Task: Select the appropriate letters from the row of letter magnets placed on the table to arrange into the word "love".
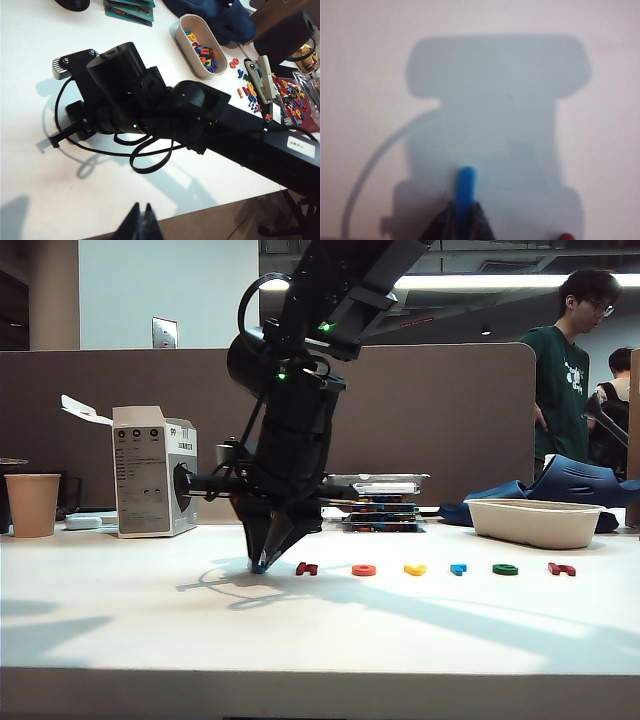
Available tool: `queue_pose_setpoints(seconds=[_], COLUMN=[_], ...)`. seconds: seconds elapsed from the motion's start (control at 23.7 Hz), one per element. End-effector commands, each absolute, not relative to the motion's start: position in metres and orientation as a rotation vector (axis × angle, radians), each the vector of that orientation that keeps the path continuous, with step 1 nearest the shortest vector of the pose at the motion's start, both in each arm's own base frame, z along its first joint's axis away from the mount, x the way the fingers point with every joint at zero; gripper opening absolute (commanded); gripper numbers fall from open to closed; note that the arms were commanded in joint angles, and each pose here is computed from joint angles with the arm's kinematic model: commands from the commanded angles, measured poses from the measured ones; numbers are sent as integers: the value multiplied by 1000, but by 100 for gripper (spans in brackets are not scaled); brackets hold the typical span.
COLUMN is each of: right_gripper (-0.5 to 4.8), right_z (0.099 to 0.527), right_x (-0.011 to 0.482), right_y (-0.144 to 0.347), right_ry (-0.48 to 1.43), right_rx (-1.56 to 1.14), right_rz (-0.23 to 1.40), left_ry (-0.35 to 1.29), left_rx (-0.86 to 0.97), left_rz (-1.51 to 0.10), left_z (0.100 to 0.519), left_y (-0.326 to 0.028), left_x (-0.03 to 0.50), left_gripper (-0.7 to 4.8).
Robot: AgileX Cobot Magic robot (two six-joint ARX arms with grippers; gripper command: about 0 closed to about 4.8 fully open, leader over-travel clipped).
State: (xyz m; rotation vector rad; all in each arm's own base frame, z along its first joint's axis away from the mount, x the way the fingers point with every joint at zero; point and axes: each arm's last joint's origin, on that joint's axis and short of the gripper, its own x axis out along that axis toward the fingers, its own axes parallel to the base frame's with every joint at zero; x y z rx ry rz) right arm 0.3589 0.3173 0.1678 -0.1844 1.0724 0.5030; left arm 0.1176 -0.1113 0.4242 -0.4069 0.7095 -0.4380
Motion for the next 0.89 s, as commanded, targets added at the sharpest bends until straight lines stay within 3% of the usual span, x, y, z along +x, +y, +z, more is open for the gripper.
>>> queue_pose_setpoints(seconds=[0.04, 0.17, 0.55, 0.89], right_gripper=[39, -8, -9, -9], right_z=[163, 163, 156, 154], right_x=[357, 355, 327, 307], right_y=[316, 316, 319, 309], right_ry=[1102, 1115, 1323, 1537], right_rx=[-199, -204, -254, -254], right_rz=[492, 494, 461, 311], left_ry=[692, 692, 692, 692], left_rx=[-410, -410, -410, -410], left_rz=[-441, -441, -441, -441], left_z=[426, 426, 426, 426], left_y=[-111, -111, -111, -111], left_x=[117, 117, 117, 117], left_gripper=[-5, -5, -5, -5])
